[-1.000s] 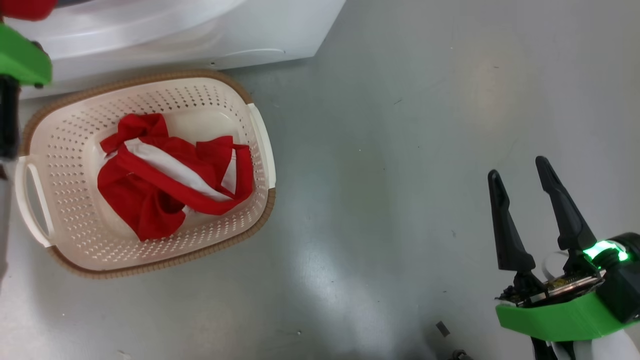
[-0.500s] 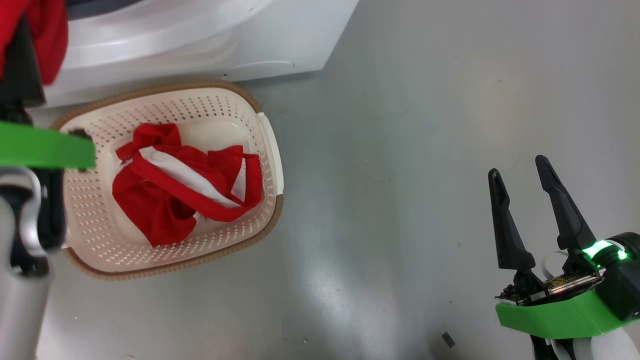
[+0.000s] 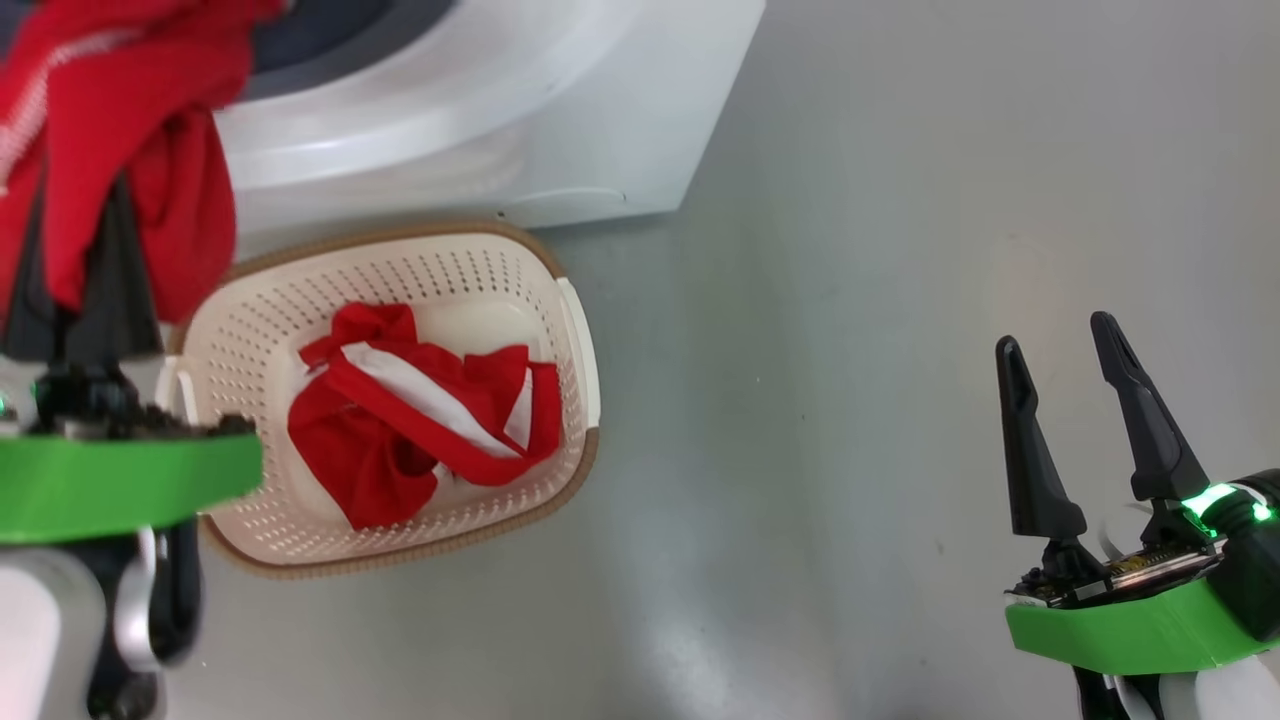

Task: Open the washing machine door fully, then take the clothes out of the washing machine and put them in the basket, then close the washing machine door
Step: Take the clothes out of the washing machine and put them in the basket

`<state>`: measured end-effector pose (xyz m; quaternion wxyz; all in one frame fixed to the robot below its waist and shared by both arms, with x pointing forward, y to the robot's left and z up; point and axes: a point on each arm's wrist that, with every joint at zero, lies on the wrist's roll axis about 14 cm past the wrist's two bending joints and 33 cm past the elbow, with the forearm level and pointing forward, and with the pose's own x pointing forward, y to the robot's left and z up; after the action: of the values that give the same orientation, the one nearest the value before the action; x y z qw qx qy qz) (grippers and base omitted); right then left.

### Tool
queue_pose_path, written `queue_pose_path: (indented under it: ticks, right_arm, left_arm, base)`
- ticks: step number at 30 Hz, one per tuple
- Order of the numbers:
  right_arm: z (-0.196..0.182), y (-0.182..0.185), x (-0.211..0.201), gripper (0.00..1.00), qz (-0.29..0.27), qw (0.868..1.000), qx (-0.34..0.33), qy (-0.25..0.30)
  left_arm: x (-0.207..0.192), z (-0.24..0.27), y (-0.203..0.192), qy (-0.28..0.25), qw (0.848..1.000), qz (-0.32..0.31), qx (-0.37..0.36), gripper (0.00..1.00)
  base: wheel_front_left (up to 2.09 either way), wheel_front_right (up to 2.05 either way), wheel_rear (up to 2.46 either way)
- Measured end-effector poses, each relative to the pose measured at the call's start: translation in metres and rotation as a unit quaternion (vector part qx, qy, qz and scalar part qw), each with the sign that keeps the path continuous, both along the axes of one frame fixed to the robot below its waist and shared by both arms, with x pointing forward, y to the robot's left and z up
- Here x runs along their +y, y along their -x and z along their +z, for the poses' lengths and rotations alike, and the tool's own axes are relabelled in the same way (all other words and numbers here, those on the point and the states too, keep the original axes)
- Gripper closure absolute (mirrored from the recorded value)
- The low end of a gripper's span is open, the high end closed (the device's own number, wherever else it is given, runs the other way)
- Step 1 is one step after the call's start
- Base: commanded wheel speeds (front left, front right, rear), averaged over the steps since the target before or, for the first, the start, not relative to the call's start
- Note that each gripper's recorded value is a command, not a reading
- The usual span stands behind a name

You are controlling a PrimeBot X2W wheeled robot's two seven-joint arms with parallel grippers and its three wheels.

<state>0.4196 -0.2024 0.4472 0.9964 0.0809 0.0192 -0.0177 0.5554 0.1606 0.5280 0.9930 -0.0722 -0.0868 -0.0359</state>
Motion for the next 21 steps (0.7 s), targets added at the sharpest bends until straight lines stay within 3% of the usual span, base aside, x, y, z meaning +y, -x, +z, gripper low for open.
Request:
queue_pose_path:
  ticks: [21]
  right_arm:
    - [0.054, 0.048, 0.003, 0.0, 0.002, 0.998, -0.056, -0.001]
  left_arm:
    - [0.005, 0.117, 0.098, 0.003, 0.995, 0.011, -0.1, 1.0]
  base:
    - [0.0, 0.0, 0.0]
